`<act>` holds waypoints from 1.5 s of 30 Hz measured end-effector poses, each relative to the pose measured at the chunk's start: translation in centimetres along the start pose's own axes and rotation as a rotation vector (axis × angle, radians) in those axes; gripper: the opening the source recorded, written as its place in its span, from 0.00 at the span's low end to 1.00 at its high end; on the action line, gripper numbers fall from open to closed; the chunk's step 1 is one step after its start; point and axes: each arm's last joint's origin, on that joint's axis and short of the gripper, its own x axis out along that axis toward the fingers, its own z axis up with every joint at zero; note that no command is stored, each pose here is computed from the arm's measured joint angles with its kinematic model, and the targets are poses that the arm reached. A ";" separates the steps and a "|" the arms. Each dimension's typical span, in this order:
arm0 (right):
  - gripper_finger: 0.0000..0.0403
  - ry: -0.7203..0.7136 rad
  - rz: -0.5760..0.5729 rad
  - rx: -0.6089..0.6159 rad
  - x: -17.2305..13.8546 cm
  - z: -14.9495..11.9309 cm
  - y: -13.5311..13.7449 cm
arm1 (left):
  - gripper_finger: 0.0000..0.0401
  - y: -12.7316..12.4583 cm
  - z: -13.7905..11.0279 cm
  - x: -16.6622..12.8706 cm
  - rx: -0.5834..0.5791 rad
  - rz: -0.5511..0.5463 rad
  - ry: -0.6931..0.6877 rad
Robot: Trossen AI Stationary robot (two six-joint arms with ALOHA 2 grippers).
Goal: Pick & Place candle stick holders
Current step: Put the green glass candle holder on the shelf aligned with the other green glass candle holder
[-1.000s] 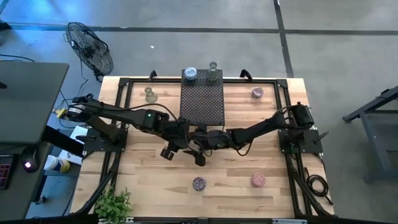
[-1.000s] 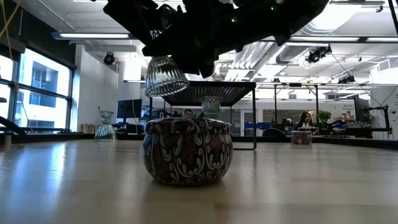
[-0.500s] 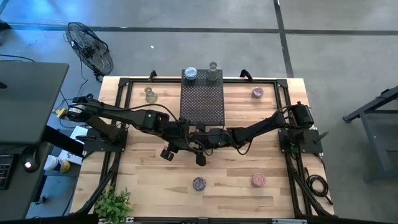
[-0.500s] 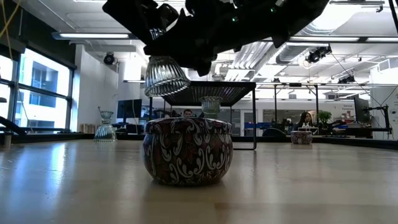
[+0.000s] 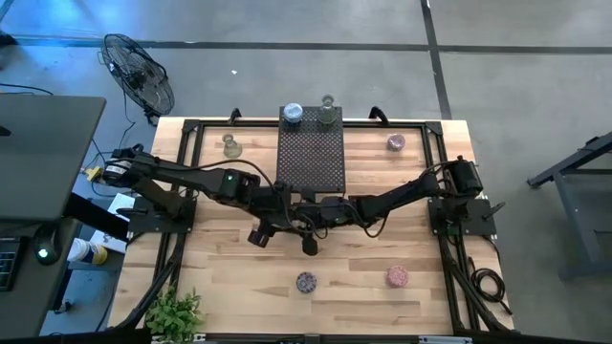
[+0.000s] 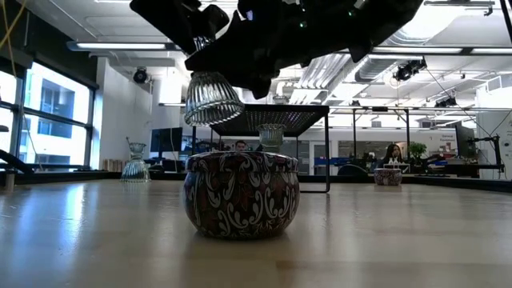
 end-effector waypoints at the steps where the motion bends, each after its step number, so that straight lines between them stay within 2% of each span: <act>1: 0.28 -0.004 0.002 0.000 0.0 0.0 0.0 | 0.58 0.0 0.1 -0.2 -0.006 0.002 -0.002; 6: 0.28 0.006 0.006 -0.003 0.0 0.0 0.0 | 0.63 0.2 0.5 -1.5 -0.010 0.010 -0.002; 11: 0.28 0.012 0.021 -0.021 -0.1 -0.1 0.2 | 0.60 0.3 -0.2 -4.5 -0.045 0.073 -0.061; 15: 0.29 0.036 0.011 -0.041 -0.9 0.7 0.1 | 0.50 -0.1 -2.0 -6.8 -0.074 0.107 -0.183; 19: 0.29 0.034 -0.008 -0.079 -2.9 2.9 0.3 | 0.36 -0.7 -4.7 -7.8 -0.107 0.187 -0.319; 22: 0.28 0.033 -0.036 -0.113 -5.0 4.8 0.3 | 0.26 -1.3 -7.3 -7.3 -0.132 0.233 -0.415; 27: 0.29 0.044 -0.150 -0.167 -9.3 7.8 0.0 | 0.15 -2.4 -11.3 -5.3 -0.170 0.285 -0.549; 30: 0.29 0.019 -0.218 -0.196 -11.7 8.0 -0.5 | 0.12 -2.8 -13.3 -4.2 -0.199 0.300 -0.591; 34: 0.29 -0.058 -0.316 -0.154 -14.7 6.3 -2.6 | 0.10 -2.4 -15.0 -3.3 -0.278 0.332 -0.641; 40: 0.28 -0.187 -0.544 -0.051 -17.0 3.2 -9.3 | 0.09 -0.7 -16.3 -2.6 -0.308 0.321 -0.762; 45: 0.28 -0.222 -0.564 0.007 -17.4 2.8 -14.5 | 0.09 0.8 -17.6 -1.8 -0.338 0.363 -0.802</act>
